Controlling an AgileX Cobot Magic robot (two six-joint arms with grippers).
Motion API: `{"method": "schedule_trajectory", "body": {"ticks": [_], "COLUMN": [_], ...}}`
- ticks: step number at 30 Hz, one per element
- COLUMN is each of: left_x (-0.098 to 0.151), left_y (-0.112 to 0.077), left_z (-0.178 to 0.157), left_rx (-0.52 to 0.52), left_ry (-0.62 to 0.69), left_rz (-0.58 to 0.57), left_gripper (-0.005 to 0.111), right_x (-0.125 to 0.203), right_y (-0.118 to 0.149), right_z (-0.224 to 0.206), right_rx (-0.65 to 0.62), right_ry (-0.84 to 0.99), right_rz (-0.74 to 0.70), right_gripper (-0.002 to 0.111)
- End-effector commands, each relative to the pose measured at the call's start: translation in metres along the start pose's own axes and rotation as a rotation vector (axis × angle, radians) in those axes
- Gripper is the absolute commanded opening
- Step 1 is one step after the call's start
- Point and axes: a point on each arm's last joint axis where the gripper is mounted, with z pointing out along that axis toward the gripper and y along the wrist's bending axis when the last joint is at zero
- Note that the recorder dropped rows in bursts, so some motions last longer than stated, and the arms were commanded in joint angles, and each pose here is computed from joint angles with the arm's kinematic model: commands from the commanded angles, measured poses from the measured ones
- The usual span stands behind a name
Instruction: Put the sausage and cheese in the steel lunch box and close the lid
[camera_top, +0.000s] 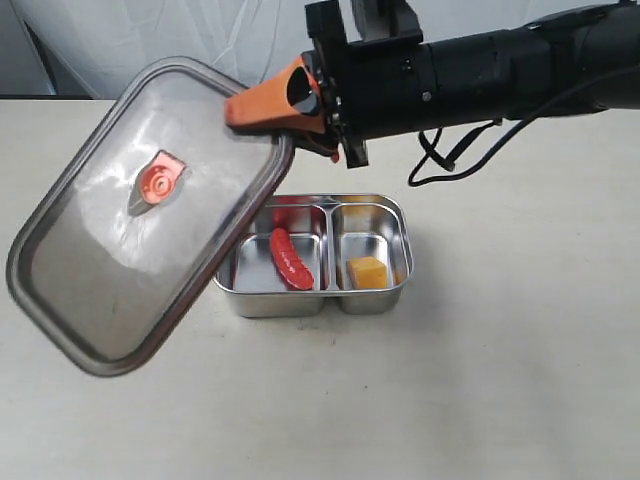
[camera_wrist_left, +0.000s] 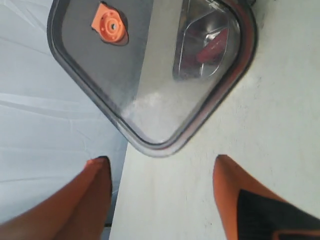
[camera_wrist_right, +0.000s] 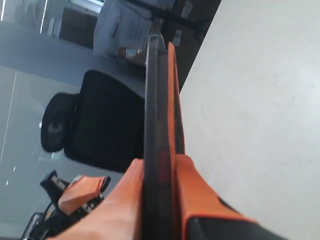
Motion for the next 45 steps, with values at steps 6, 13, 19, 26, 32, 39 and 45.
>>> {"method": "schedule_trajectory", "body": {"ticks": [6, 13, 19, 26, 32, 39, 45], "left_x": [0.002, -0.006, -0.010, -0.024, -0.024, -0.020, -0.020], "left_y": [0.003, 0.012, 0.016, 0.023, 0.029, 0.032, 0.037], "left_z": [-0.001, -0.002, 0.000, 0.019, 0.051, 0.077, 0.082], "left_rx": [-0.054, -0.142, -0.174, -0.142, -0.063, 0.005, -0.014], "left_ry": [0.012, -0.088, -0.167, -0.303, -0.276, -0.226, -0.236], "left_rz": [-0.076, -0.230, -0.351, -0.248, -0.135, -0.079, -0.102], "left_gripper": [0.055, 0.055, 0.055, 0.055, 0.055, 0.055, 0.054], "right_x": [0.013, 0.019, 0.019, 0.024, 0.021, 0.021, 0.027], "right_y": [-0.027, -0.022, -0.006, 0.027, 0.062, 0.080, 0.084], "right_z": [-0.048, -0.058, -0.061, -0.053, -0.037, -0.025, -0.016], "right_rx": [0.290, 0.387, 0.354, 0.279, 0.235, 0.224, 0.210], "right_ry": [-0.310, -0.379, -0.413, -0.426, -0.430, -0.452, -0.422], "right_rz": [0.057, 0.046, 0.088, 0.133, 0.053, 0.057, 0.064], "right_gripper": [0.000, 0.000, 0.000, 0.000, 0.000, 0.000, 0.000]}}
